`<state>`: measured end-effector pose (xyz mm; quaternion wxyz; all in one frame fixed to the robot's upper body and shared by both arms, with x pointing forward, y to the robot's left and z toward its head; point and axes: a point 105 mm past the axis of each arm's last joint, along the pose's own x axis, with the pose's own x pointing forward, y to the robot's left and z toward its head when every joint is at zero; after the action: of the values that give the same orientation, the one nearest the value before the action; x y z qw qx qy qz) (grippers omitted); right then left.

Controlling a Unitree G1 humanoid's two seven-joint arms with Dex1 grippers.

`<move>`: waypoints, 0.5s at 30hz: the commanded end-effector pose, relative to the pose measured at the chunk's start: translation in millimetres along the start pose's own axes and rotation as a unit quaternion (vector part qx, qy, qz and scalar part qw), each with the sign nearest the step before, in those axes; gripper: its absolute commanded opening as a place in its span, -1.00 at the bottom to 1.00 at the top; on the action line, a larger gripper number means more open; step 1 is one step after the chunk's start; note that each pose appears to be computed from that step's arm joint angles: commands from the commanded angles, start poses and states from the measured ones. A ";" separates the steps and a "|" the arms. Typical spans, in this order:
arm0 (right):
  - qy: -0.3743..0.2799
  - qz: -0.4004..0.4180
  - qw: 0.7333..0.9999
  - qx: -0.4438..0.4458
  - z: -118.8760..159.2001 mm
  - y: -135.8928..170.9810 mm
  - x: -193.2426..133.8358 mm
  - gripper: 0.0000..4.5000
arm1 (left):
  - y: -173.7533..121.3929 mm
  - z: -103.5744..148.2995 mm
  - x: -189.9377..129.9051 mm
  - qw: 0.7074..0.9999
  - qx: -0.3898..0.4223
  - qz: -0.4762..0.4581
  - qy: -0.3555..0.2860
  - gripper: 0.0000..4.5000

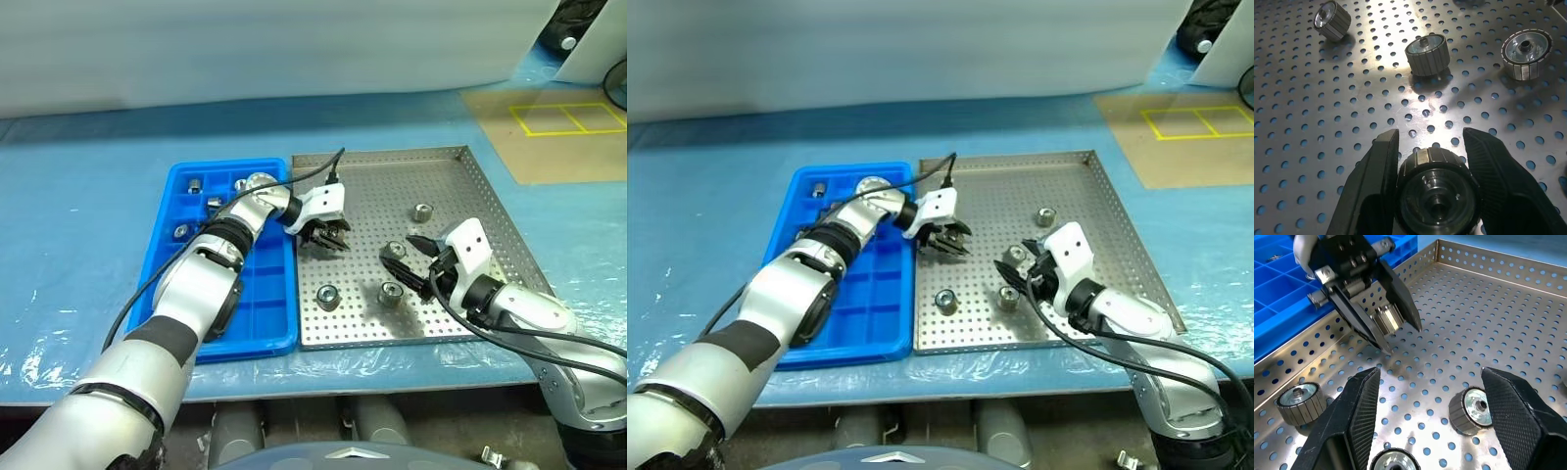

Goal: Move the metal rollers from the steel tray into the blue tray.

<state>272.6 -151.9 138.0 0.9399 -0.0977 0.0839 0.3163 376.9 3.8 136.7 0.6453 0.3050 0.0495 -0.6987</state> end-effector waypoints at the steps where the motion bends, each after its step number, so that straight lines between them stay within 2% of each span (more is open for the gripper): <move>1: -0.028 0.015 0.999 -0.019 14.9 -0.4 5.6 0.49 | 17.0 33.0 -28.1 0.996 0.077 0.027 -0.039 -0.23; 9: -0.063 0.086 0.993 -0.048 40.1 3.0 37.0 0.49 | 14.3 28.7 -93.7 0.988 0.129 0.083 -0.029 -0.23; 12: -0.077 0.116 0.989 -0.056 49.9 5.3 48.5 0.49 | 7.3 28.6 -110.7 0.986 0.127 0.102 -0.027 -0.23; 15: -0.098 0.163 0.979 -0.072 69.2 12.5 69.0 0.49 | -8.5 19.9 -145.8 0.985 0.102 0.141 -0.007 -0.23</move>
<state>324.3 -96.4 174.2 0.8848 -0.1091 0.0134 0.4527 365.8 109.3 196.5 0.6863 0.3661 -0.0413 -0.6271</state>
